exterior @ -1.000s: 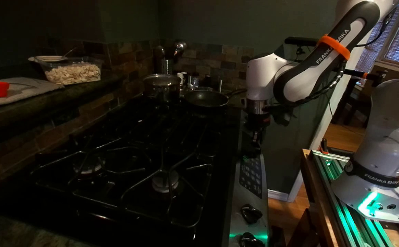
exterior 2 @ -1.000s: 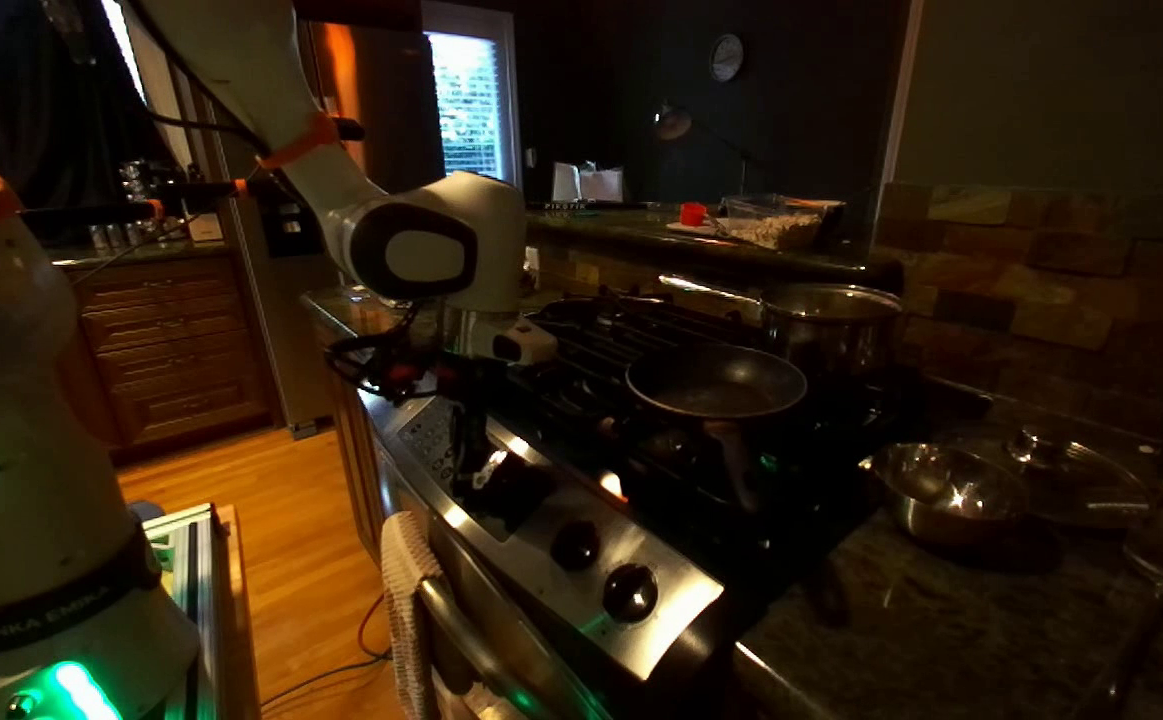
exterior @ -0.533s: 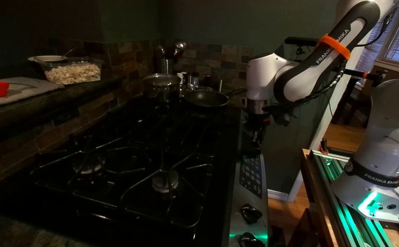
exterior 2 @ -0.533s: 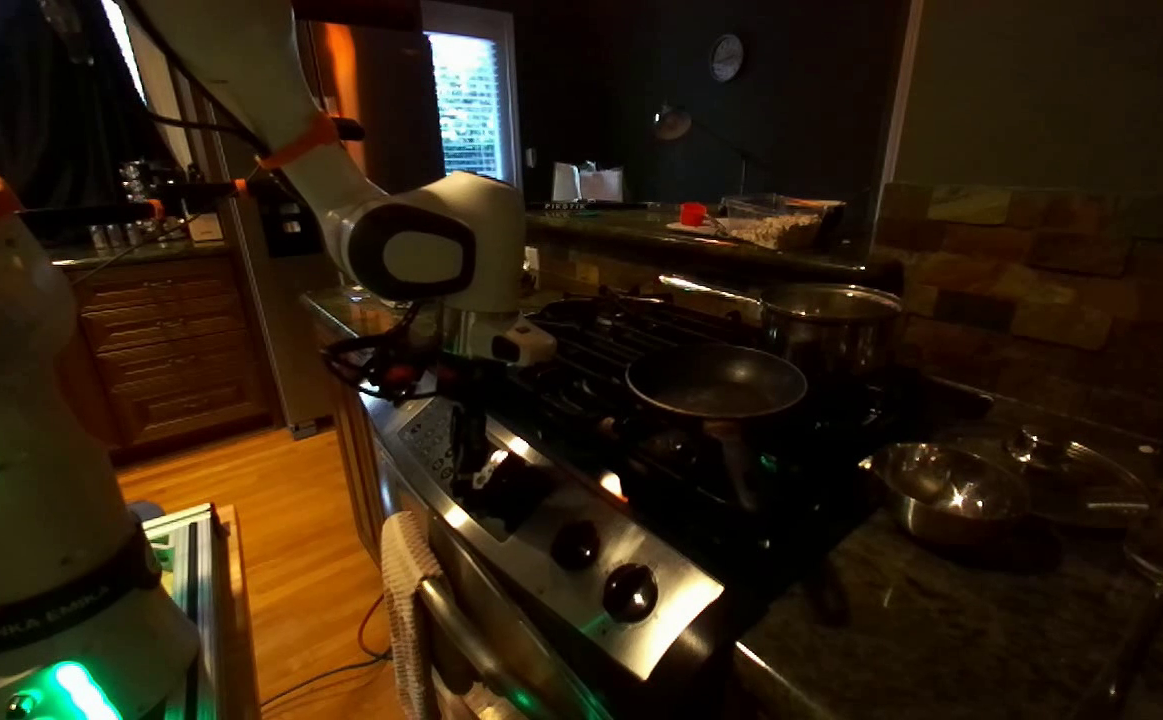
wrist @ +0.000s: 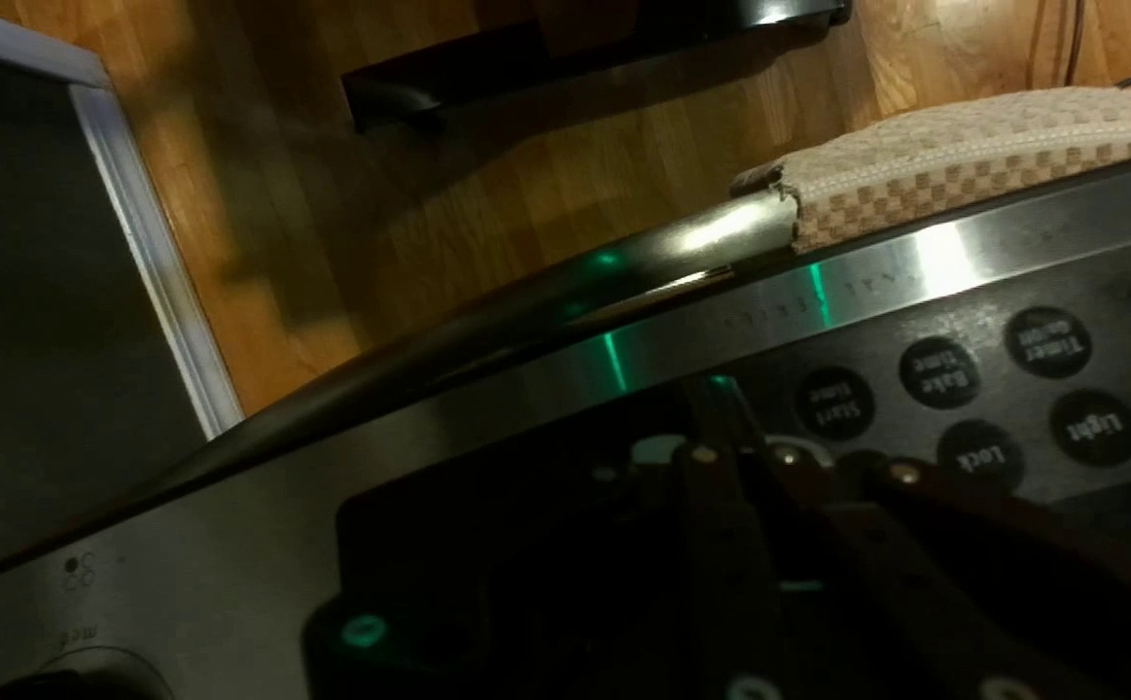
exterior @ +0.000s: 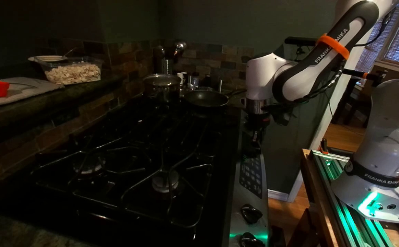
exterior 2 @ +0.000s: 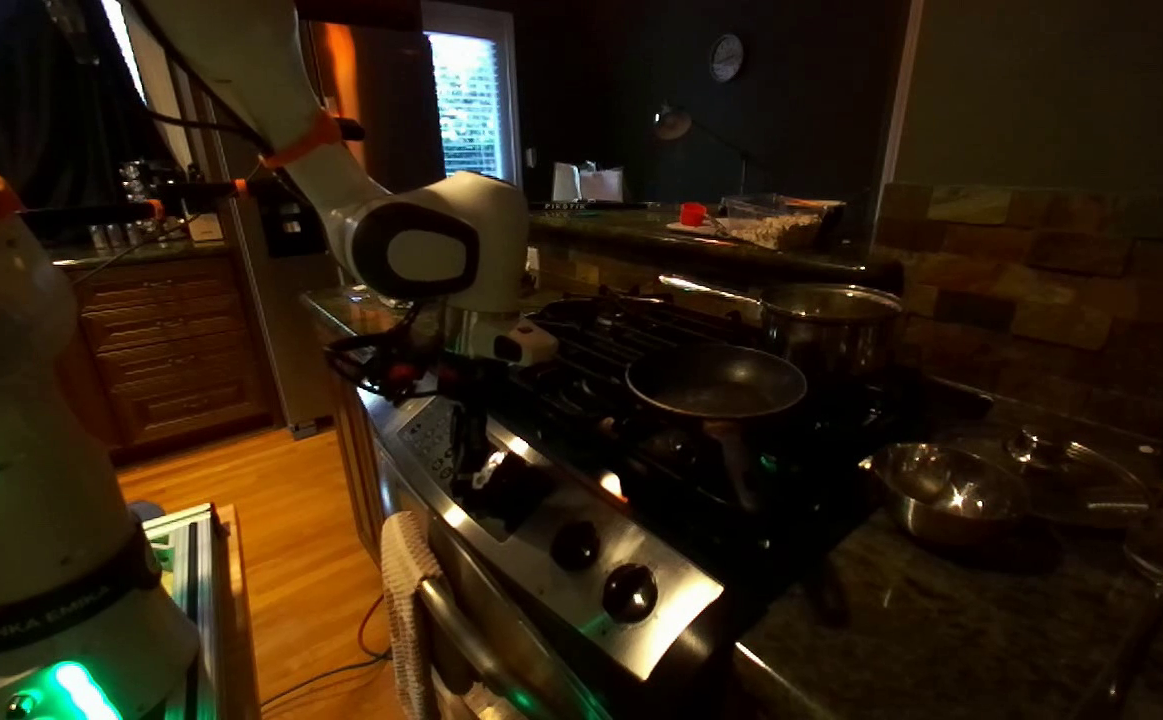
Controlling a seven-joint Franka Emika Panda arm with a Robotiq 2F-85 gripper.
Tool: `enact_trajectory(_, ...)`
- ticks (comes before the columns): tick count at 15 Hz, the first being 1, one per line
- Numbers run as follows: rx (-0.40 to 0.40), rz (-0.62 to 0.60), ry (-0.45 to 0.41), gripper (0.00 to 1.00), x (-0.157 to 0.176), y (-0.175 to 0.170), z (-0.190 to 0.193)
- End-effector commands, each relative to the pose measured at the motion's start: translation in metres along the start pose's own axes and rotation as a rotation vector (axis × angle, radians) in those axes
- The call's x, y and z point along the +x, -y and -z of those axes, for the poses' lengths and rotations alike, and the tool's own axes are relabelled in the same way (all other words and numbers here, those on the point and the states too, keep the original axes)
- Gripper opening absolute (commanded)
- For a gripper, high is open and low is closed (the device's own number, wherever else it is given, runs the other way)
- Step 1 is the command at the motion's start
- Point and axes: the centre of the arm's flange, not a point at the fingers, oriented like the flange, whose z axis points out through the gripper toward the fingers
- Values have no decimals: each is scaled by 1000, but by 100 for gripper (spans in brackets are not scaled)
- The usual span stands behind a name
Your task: Press a button on the stove.
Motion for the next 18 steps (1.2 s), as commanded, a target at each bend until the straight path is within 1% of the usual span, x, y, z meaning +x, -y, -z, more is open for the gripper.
enact_trajectory(1,-48,12,34,0,0,2,13)
enact_trajectory(3,-88,30,70,0,-8,0,29)
enact_trajectory(4,-126,41,89,0,-12,0,35)
enact_trajectory(5,-136,61,105,0,-16,1,41)
enact_trajectory(6,-135,106,132,0,-23,6,46)
enact_trajectory(8,-96,237,170,0,-38,22,57)
enact_trajectory(9,-87,295,158,0,-43,33,63)
enact_trajectory(10,-82,350,136,26,-47,42,70)
enact_trajectory(11,-73,381,106,28,-50,53,78)
enact_trajectory(12,-56,412,76,33,-53,63,86)
enact_trajectory(14,0,433,39,49,-58,78,101)
enact_trajectory(15,45,423,28,55,-60,84,111)
enact_trajectory(16,70,422,-6,64,-61,85,118)
enact_trajectory(17,92,395,-29,71,-61,86,127)
enact_trajectory(18,104,375,-47,80,-63,86,136)
